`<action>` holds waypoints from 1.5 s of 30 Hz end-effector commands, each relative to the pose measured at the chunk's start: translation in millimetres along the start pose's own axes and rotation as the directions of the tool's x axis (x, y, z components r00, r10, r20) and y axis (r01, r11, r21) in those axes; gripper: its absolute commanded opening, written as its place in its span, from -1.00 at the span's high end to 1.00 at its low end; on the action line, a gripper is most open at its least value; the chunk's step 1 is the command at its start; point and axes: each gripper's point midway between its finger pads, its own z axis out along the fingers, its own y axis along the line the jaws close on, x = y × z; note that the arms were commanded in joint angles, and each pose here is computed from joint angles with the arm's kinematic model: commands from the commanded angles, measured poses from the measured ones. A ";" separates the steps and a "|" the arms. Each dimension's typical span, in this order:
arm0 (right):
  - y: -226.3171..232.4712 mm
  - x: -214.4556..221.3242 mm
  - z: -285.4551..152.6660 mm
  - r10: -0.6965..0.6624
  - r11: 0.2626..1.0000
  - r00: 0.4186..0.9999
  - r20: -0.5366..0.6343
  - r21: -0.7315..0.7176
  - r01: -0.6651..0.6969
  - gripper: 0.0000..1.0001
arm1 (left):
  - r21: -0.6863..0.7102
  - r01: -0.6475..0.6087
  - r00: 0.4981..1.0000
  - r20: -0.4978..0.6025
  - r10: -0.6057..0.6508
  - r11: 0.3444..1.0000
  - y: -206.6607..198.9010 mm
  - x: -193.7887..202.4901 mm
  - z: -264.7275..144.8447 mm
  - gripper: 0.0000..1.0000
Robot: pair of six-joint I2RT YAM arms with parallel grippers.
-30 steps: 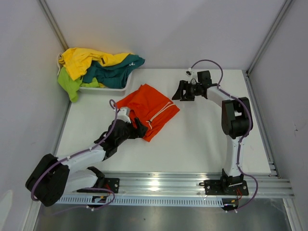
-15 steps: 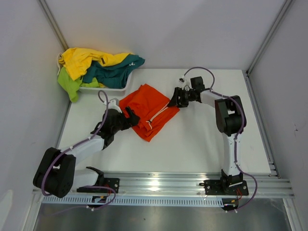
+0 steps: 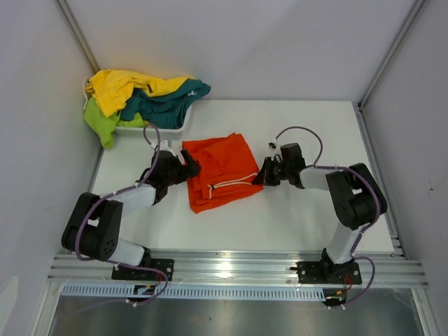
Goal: Fold and stack the shorts
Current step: Fold the shorts
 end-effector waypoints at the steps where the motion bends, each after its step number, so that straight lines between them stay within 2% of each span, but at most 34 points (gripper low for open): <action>1: 32.9 -5.6 -11.4 -0.089 0.995 0.983 0.160 0.051 0.081 1.00 | 0.044 -0.013 0.999 0.039 0.012 0.999 -14.7 -20.4 4.4 -0.89; 2: 43.9 11.1 -15.3 -0.115 0.993 0.982 0.147 0.046 0.110 0.90 | 0.042 -0.018 0.999 0.035 0.016 0.999 -14.2 -19.6 4.6 -0.90; 3: 48.0 18.5 -17.4 -0.124 0.992 0.982 0.142 0.053 0.117 0.90 | 0.042 -0.022 0.999 0.035 0.021 0.999 -14.6 -20.4 4.9 -0.90; 4: 47.2 21.5 -19.0 -0.132 0.989 0.980 0.151 0.085 0.121 0.51 | 0.042 -0.035 0.999 0.037 0.033 0.999 -15.2 -21.9 5.2 -0.90; 5: 49.2 31.3 -19.9 -0.137 0.988 0.983 0.125 0.089 0.126 0.30 | 0.043 -0.041 0.999 0.036 0.039 0.998 -15.7 -22.5 5.8 -0.90; 6: 55.6 37.4 -20.3 -0.155 0.985 0.982 0.106 0.086 0.146 -0.05 | 0.038 -0.048 0.999 0.027 0.047 0.998 -14.1 -20.4 7.1 -0.90; 9: 53.8 42.9 -24.7 -0.148 0.985 0.986 0.080 0.100 0.140 -0.41 | 0.045 -0.053 0.998 0.032 0.052 0.998 -17.0 -23.6 8.4 -0.90; 10: 53.2 42.9 -25.8 -0.144 0.986 0.987 0.075 0.098 0.136 -0.45 | 0.053 -0.053 0.998 0.030 0.052 0.997 -18.9 -24.1 9.2 -0.90; 16: 44.5 25.3 -33.0 -0.113 0.990 0.989 0.097 0.091 0.104 -0.59 | 0.067 -0.070 0.997 0.025 0.069 0.995 -24.3 -27.3 15.1 -0.90; 23: 36.3 -21.3 -24.6 -0.093 0.995 0.988 0.122 0.054 0.087 -0.59 | 0.051 -0.079 0.997 -0.008 0.079 0.996 -19.7 -20.3 28.1 -0.87; 27: 32.4 -34.3 -9.1 -0.072 0.997 0.993 0.095 0.014 0.071 -0.58 | 0.025 -0.102 0.994 -0.031 0.103 0.994 -15.8 -12.6 35.1 -0.84; 33: 24.0 -47.4 10.2 -0.025 0.999 0.995 0.092 -0.041 0.029 -0.55 | -0.011 -0.105 0.994 -0.041 0.105 0.994 -5.3 -4.4 38.4 -0.37; 34: 23.9 -48.5 12.7 -0.025 0.998 0.996 0.091 -0.047 0.029 -0.55 | -0.021 -0.103 0.994 -0.042 0.102 0.994 -2.1 -2.9 39.1 -0.03; 37: 18.3 -50.7 21.4 -0.006 0.999 0.997 0.082 -0.052 0.011 -0.54 | -0.008 -0.100 0.994 -0.034 0.099 0.995 -2.8 -3.1 39.0 0.77; 40: 12.9 -51.7 25.9 -0.001 0.999 0.997 0.082 -0.050 0.005 -0.52 | -0.010 -0.103 0.994 -0.034 0.103 0.995 -2.3 -5.6 39.5 0.94; 45: 15.3 -51.0 28.3 0.003 0.996 0.997 0.073 -0.092 0.004 -0.48 | 0.029 -0.092 0.995 -0.029 0.093 0.995 -4.2 -8.5 37.6 0.99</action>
